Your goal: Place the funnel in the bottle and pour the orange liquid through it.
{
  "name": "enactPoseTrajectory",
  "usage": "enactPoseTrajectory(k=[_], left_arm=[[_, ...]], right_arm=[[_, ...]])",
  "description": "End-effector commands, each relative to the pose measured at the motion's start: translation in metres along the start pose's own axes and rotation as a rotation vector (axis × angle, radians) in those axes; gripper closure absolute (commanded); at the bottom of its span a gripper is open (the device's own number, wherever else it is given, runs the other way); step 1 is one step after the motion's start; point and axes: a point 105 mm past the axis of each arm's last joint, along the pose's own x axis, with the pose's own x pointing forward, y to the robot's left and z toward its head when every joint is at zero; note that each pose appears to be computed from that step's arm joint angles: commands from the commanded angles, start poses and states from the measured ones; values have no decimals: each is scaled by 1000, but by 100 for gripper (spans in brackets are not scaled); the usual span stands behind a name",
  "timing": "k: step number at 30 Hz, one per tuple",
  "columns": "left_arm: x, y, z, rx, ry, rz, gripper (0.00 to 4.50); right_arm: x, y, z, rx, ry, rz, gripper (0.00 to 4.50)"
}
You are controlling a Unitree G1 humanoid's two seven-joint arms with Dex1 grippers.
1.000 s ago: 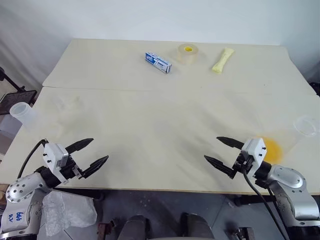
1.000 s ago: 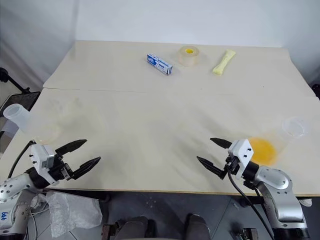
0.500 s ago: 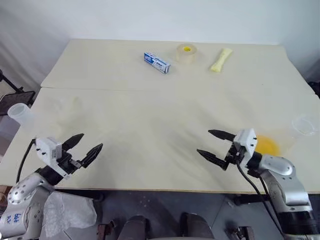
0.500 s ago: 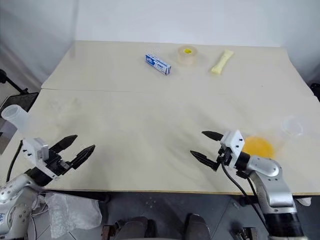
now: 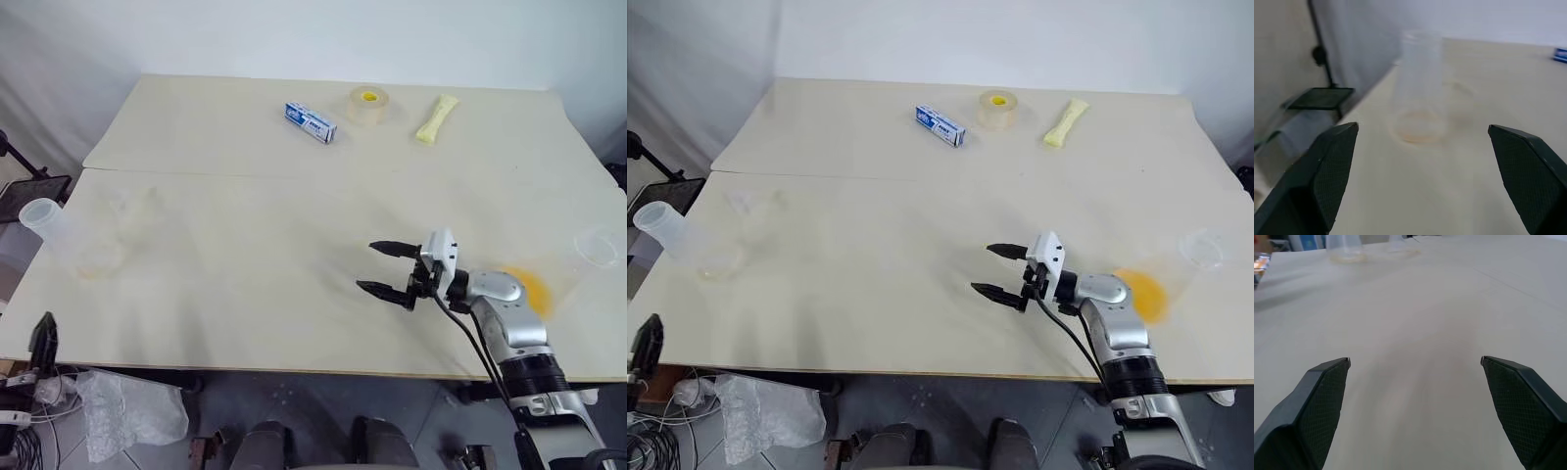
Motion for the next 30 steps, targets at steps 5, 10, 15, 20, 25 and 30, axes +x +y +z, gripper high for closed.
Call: enactPoseTrajectory(k=[5, 10, 15, 20, 25, 30], left_arm=[[53, 12, 16, 36, -35, 1, 0], [84, 12, 11, 48, -20, -46, 0], [111, 13, 10, 53, -22, -80, 0], [136, 9, 11, 67, -31, -135, 0], [153, 3, 14, 68, -47, -170, 0], [158, -7, 10, 54, -32, -231, 62]], right_arm=[[8, 4, 12, -34, -43, 6, 2], [8, 6, 16, -34, -50, -10, 2], [5, 5, 17, -42, -44, -27, 2], [3, 6, 15, -45, -36, -29, 2], [1, 5, 14, -49, -34, -35, 2], [-1, 4, 14, -56, -31, -48, 0]])
